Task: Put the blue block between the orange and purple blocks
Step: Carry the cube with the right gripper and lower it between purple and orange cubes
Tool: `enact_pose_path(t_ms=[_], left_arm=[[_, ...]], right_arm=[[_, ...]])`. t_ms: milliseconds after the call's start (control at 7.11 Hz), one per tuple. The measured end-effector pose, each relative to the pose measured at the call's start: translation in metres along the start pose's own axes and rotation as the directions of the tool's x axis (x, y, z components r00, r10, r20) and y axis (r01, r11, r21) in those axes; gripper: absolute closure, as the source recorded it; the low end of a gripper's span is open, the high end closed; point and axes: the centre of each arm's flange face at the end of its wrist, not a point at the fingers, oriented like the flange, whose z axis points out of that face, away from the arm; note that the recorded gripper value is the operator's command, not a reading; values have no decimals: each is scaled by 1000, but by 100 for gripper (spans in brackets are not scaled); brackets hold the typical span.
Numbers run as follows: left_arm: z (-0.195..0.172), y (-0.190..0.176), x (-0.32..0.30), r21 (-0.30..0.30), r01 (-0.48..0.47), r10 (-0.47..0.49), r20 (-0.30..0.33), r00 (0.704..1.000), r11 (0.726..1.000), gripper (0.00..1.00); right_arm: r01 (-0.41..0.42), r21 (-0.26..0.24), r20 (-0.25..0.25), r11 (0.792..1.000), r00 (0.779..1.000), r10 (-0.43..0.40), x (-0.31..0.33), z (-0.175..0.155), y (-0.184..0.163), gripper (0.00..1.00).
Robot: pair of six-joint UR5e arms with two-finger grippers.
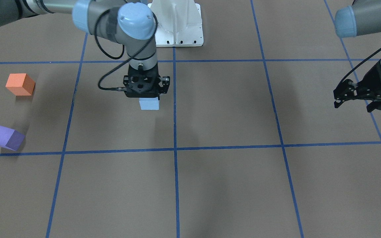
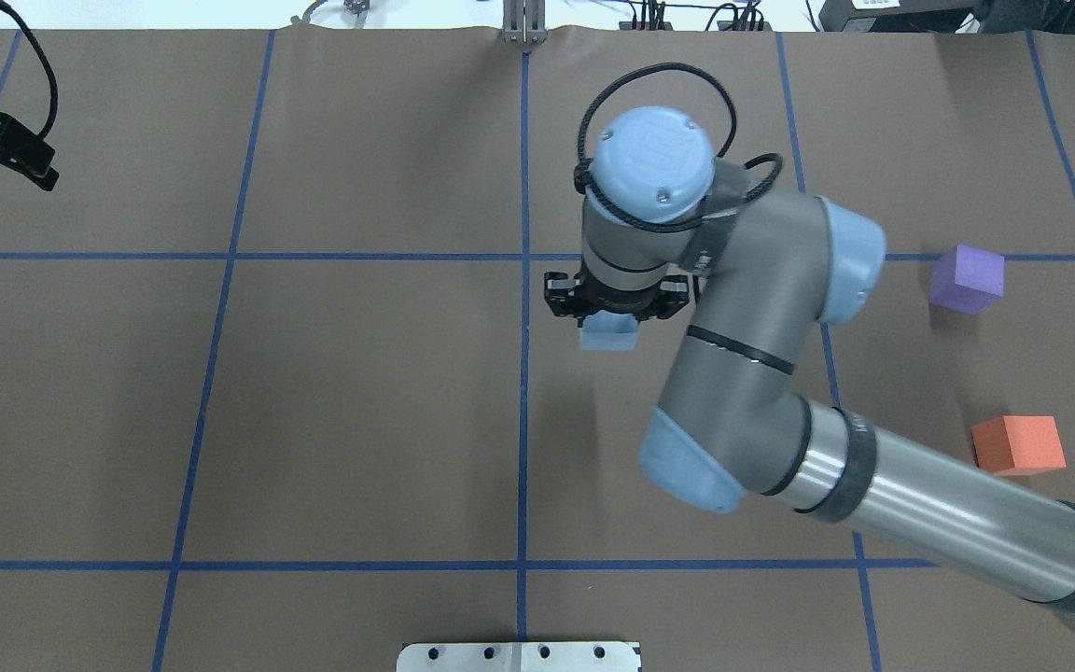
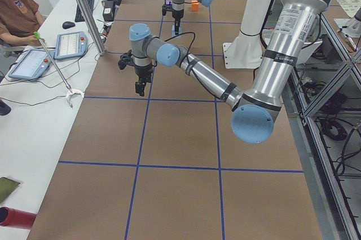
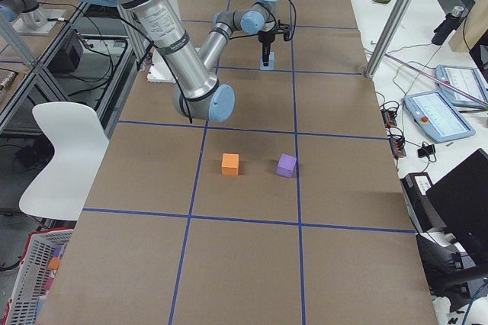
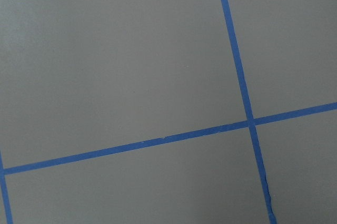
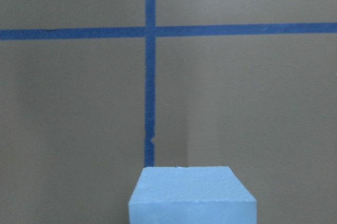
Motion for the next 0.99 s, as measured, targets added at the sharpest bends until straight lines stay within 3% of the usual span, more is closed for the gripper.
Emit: enact_pose_path(t_ms=[281, 563, 985], left_arm=[[0, 23, -40, 3, 3, -3, 19, 1000, 1000, 0], [-6, 35, -76, 15, 47, -47, 41, 998, 999, 0], [2, 50, -100, 32, 57, -59, 49, 997, 998, 0]], right_arm=[[38, 9, 10, 999, 999, -38, 129, -42, -19, 100], [69, 19, -17, 997, 998, -69, 258, -47, -24, 100], [111, -9, -53, 994, 992, -112, 412, 7, -18, 100]])
